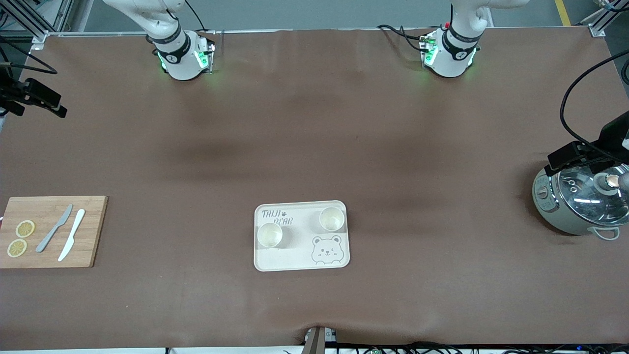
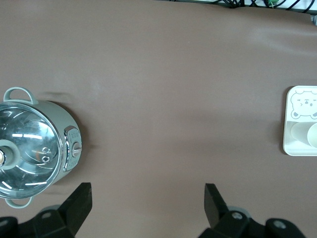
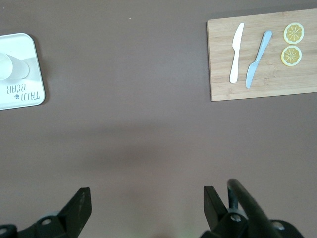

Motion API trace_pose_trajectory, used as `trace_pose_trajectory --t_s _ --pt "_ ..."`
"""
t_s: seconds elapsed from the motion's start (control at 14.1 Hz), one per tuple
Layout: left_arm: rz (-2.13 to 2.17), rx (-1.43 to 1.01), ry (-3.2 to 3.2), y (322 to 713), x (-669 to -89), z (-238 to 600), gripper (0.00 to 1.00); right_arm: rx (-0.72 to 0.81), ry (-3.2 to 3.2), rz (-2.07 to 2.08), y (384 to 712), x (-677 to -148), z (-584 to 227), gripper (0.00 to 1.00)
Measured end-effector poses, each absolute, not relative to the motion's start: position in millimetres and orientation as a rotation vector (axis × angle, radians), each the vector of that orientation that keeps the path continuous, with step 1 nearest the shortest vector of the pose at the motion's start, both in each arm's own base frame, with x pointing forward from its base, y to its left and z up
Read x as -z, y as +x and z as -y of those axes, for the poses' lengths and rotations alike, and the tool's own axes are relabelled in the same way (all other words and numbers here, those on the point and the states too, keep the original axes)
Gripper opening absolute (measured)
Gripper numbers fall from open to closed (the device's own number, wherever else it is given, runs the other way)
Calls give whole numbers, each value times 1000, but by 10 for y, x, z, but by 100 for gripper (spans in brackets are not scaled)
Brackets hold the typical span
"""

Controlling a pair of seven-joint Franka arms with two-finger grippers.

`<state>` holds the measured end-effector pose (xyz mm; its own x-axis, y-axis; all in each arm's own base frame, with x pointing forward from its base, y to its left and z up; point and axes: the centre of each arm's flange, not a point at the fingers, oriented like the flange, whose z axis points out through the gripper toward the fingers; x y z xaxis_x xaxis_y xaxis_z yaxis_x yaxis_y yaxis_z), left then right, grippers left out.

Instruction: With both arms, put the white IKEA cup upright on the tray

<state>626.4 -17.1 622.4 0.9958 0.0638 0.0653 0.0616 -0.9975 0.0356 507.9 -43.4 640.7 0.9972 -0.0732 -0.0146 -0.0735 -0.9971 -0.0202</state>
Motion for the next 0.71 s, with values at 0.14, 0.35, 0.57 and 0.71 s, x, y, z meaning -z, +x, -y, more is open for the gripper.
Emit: trace_pose_trajectory --t_s 0.14,0.35,0.57,0.71 --pt "-99 -104 3105 6264 -6226 166 100 -23 -3119 -115 5078 -6405 434 100" --pt "-99 -105 3105 6264 -6230 166 100 -31 -3118 -115 5077 -6381 434 100" --pt "-99 -106 3105 6264 -6231 166 100 -40 -3118 -115 5076 -6354 434 100" --pt "-99 -106 3105 6264 -6232 166 100 -36 -3118 -115 5080 -6350 434 100"
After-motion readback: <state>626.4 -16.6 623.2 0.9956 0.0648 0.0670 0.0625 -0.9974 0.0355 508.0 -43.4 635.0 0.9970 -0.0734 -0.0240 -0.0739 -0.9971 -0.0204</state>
